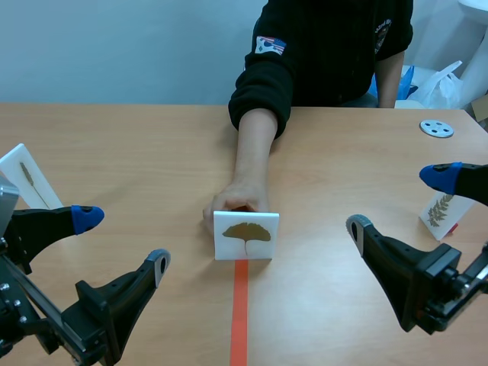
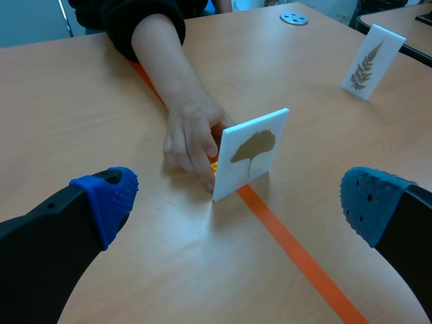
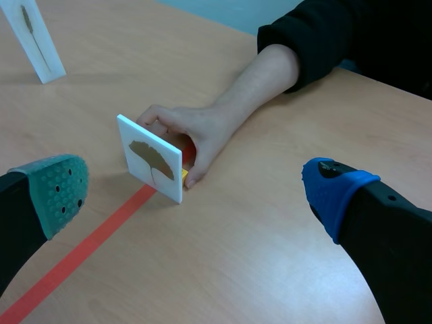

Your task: Sort the leaf by its shape. The table is split by an orange tape line. A compound leaf with several leaflets goes to the left side, a simple leaf with one blade goes to the right side. Return to the home posture when a red brick is placed on the table.

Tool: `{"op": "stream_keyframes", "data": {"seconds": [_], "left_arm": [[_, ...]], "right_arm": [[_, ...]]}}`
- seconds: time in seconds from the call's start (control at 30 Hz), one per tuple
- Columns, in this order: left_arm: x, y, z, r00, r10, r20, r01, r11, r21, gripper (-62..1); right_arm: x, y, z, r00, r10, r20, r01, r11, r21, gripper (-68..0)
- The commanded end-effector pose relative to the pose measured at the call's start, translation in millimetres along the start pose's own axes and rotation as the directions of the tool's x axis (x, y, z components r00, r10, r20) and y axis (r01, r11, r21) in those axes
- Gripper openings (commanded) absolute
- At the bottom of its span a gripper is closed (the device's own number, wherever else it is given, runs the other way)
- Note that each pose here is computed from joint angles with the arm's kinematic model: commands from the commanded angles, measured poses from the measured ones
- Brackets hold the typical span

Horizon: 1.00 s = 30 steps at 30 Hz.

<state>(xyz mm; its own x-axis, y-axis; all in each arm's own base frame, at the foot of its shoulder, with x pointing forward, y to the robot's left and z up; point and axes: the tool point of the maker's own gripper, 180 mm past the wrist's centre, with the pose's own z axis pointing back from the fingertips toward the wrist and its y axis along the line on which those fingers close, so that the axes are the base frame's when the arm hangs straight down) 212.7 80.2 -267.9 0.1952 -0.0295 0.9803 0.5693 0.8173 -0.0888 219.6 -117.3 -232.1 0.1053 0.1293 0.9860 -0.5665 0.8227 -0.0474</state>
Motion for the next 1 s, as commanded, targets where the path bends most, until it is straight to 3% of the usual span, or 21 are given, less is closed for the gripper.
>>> {"op": "stream_keyframes", "data": {"seconds": [0.0,0.63,0.8,0.97], "left_arm": [[9,-3,-1,0.999,0.002,0.034,-0.001,1.0,-0.011,1.4],[10,-1,-5,1.0,-0.011,0.024,0.011,1.0,-0.019,1.4],[4,-1,-9,0.999,-0.035,0.007,0.035,0.999,-0.032,1.4],[-16,3,-19,0.995,-0.092,-0.033,0.09,0.995,-0.053,1.4]], "right_arm": [[8.2,-5,-2,0.999,0.0,0.032,0.0,1.0,-0.011,0.4],[8.1,-5,-2,0.999,0.001,0.032,0.0,1.0,-0.01,0.4],[8.1,-4,-2,0.999,0.001,0.032,0.0,1.0,-0.01,0.4],[8.1,-4,-2,0.999,0.001,0.032,0.0,1.0,-0.01,0.4]]}}
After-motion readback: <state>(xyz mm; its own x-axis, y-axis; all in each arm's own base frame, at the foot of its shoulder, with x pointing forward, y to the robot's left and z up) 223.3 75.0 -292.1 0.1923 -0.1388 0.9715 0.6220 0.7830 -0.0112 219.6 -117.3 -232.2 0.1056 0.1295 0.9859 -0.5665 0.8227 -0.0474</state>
